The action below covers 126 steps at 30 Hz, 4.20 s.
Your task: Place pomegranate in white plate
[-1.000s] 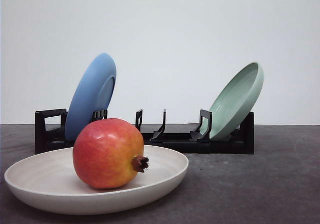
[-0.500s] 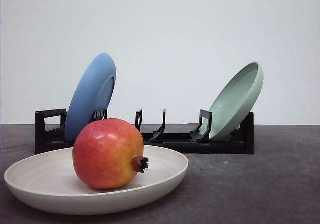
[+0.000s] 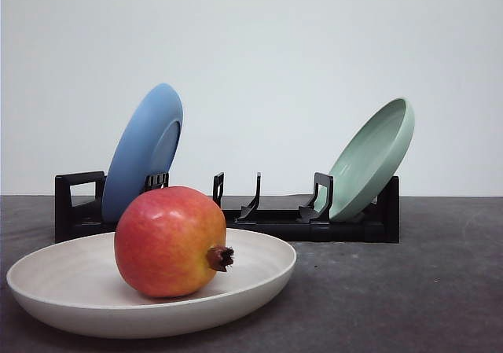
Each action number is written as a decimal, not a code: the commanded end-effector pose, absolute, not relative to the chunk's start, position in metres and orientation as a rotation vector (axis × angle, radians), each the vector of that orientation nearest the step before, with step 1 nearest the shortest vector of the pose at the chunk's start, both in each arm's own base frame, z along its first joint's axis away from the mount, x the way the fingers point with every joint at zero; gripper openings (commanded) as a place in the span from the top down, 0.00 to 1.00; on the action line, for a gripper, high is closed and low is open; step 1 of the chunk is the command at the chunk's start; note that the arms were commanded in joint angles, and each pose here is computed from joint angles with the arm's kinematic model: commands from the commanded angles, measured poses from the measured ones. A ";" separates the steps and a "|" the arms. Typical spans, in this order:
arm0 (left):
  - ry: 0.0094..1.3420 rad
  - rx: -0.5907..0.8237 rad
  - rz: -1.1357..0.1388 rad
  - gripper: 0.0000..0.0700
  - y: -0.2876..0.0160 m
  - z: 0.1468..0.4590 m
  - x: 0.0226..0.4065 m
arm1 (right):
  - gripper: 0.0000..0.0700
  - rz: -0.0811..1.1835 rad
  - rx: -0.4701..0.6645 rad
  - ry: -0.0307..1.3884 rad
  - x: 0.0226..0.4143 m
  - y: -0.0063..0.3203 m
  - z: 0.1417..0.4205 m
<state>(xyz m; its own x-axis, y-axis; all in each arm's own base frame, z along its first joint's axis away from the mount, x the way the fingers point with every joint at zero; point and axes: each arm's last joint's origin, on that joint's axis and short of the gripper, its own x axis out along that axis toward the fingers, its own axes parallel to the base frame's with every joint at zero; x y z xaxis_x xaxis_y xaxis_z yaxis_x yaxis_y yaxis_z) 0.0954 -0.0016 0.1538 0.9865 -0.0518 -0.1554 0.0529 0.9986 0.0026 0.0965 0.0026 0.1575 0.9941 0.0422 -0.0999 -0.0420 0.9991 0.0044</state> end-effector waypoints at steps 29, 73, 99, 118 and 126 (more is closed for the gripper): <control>0.148 0.010 -0.049 1.00 -0.001 0.152 0.096 | 0.98 0.041 -0.004 0.093 0.097 0.003 0.157; 0.148 0.010 -0.049 1.00 -0.001 0.152 0.096 | 0.98 0.041 -0.003 0.093 0.097 0.003 0.157; 0.148 0.010 -0.049 1.00 -0.001 0.152 0.096 | 0.98 0.041 -0.003 0.093 0.097 0.003 0.157; 0.148 0.010 -0.049 1.00 -0.001 0.152 0.096 | 0.98 0.041 -0.004 0.093 0.097 0.003 0.157; 0.148 0.010 -0.049 1.00 -0.001 0.152 0.096 | 0.98 0.041 -0.004 0.093 0.097 0.003 0.157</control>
